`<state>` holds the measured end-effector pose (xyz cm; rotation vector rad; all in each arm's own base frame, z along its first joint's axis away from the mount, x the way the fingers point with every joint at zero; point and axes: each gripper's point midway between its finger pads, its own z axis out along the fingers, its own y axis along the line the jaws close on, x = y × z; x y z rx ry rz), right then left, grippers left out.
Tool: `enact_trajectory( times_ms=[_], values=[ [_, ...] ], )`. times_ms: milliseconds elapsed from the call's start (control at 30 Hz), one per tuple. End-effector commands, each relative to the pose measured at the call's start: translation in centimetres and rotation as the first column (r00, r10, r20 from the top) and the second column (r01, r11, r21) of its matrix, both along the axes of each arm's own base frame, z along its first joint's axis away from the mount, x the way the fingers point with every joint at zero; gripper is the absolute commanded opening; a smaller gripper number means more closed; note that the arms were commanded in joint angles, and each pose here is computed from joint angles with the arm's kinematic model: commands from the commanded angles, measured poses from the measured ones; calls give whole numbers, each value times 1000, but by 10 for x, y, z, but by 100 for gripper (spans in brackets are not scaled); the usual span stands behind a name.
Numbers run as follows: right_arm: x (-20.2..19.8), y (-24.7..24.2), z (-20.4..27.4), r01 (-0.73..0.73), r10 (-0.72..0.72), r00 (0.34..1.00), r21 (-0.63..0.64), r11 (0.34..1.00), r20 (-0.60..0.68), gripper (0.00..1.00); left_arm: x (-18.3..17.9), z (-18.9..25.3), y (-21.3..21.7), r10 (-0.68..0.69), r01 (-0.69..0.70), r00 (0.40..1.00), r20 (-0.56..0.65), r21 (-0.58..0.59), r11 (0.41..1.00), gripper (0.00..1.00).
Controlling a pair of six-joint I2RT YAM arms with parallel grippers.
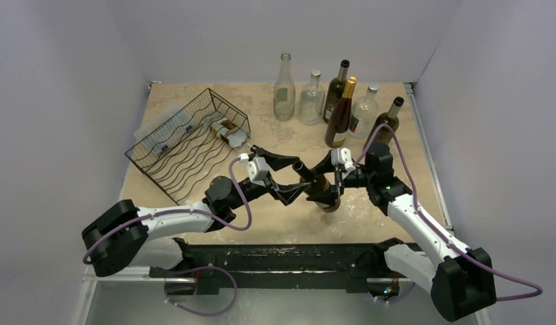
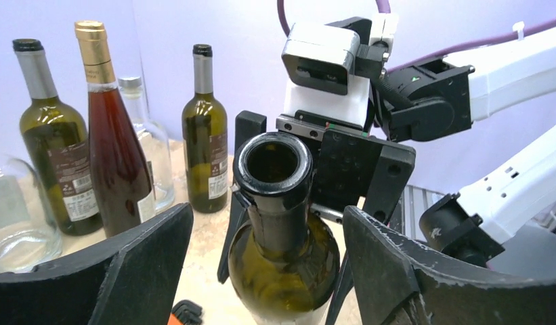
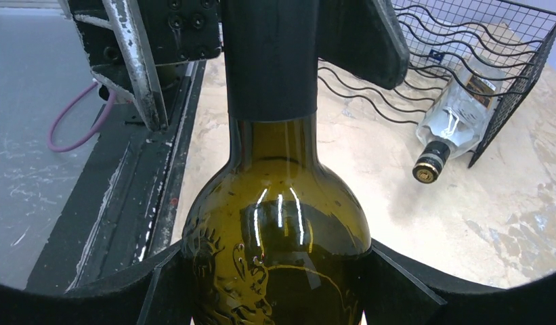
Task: Take the wine bottle off the wine rack
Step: Place the wine bottle at the center of the board.
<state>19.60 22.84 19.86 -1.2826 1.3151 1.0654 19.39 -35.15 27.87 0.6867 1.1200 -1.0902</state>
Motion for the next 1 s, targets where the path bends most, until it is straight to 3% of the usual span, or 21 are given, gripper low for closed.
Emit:
enact_trajectory(
  times_ms=[0,400,500,633,733,900,967],
  values=[
    [-1,4,31,-48,41,993,63,997,109,16,-8,46,-6,-51,60,997,64,-158,986,79],
    [1,3,29,-38,33,996,70,997,81,16,-7,48,-21,-100,108,994,48,-206,973,54],
    [2,3,28,-36,31,997,70,997,73,16,-6,47,-24,-106,114,993,50,-203,972,38],
    [5,3,28,-19,14,998,72,997,62,19,-4,44,-25,-97,102,995,38,-189,977,4],
    [7,3,27,-6,2,999,70,998,54,33,0,46,-23,-75,78,997,25,-187,979,0],
    [10,1,27,16,-19,998,60,998,58,84,11,59,-14,-3,3,1000,-1,-209,978,0],
    [11,0,27,22,-25,998,50,999,63,93,12,67,-13,8,-8,1000,-2,-212,977,0]
  ],
)
